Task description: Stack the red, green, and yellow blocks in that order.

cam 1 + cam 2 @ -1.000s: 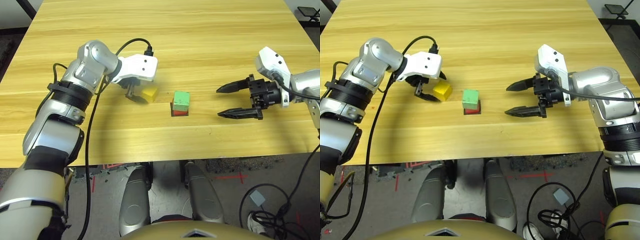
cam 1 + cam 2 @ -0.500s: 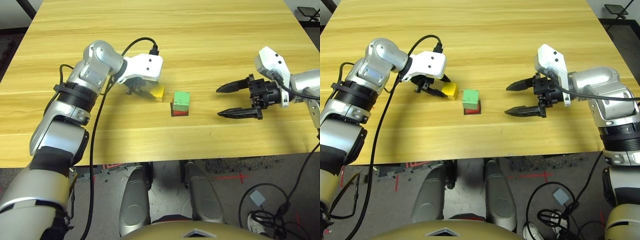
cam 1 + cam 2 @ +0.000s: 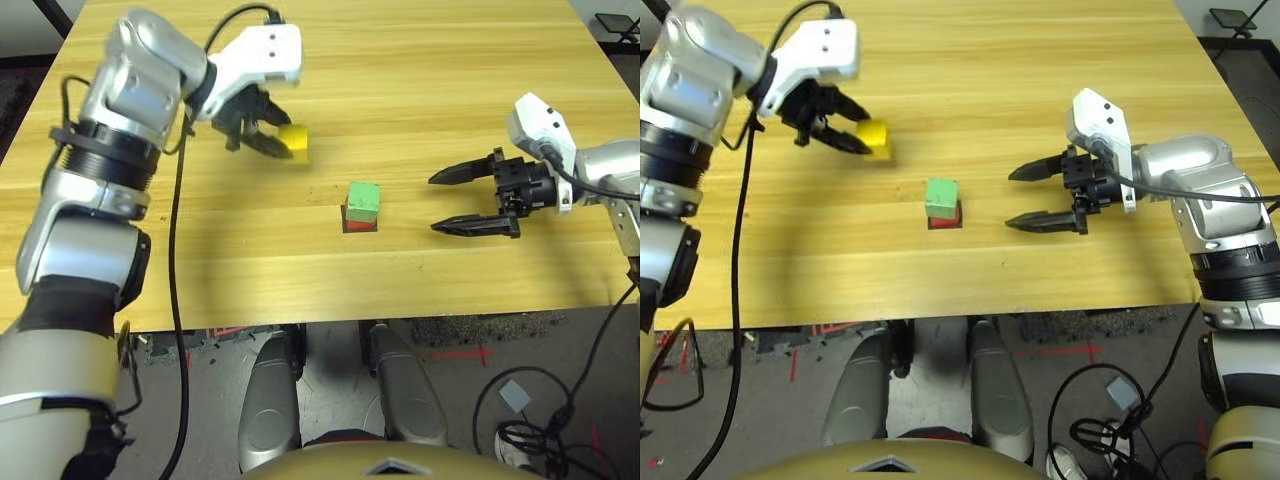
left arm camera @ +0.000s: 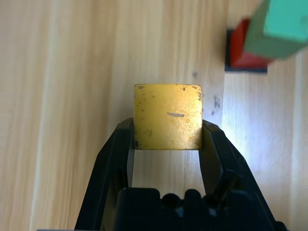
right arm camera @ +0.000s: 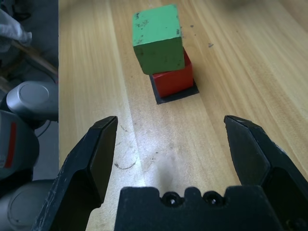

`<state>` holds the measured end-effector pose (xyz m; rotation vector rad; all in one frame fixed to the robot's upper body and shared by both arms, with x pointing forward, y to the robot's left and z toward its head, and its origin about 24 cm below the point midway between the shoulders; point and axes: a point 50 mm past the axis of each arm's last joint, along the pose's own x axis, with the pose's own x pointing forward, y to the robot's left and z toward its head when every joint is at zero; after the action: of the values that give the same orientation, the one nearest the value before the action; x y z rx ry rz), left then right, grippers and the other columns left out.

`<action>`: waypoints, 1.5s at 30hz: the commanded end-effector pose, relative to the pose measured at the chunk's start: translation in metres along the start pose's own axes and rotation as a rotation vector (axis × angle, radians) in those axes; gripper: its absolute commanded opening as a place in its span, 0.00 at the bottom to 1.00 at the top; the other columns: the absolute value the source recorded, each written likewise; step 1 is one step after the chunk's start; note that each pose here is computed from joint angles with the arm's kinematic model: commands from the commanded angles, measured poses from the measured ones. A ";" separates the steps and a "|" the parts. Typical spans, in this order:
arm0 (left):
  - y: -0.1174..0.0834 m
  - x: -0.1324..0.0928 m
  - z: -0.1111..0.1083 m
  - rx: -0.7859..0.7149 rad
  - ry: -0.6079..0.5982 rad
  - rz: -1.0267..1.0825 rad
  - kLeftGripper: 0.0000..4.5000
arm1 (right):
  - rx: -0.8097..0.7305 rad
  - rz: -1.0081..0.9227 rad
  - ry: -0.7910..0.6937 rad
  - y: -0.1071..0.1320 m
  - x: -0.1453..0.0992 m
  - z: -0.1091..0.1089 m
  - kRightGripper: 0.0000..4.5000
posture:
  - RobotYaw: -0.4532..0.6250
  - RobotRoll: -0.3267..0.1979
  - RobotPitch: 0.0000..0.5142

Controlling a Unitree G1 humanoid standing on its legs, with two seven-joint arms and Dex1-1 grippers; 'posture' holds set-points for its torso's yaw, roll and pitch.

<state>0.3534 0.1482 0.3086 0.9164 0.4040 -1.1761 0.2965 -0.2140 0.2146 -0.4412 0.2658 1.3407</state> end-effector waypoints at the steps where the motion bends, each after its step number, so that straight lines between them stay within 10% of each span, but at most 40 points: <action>1: -0.009 -0.004 0.015 -0.012 -0.038 -0.039 0.45 | -0.009 -0.003 0.008 -0.001 0.002 -0.001 1.00 | 0.47 0.71 0.48; 15: -0.053 0.013 0.057 -0.038 -0.148 -0.161 0.45 | -0.002 -0.010 0.005 -0.005 0.003 -0.007 1.00 | 0.48 0.73 0.48; 45: -0.062 0.046 0.049 0.114 -0.117 -0.150 0.45 | 0.009 -0.042 0.020 -0.003 -0.004 -0.008 1.00 | 0.45 0.71 0.49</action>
<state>0.3058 0.0783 0.2845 0.9082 0.3148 -1.3744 0.3018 -0.2201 0.2112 -0.4516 0.2745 1.3023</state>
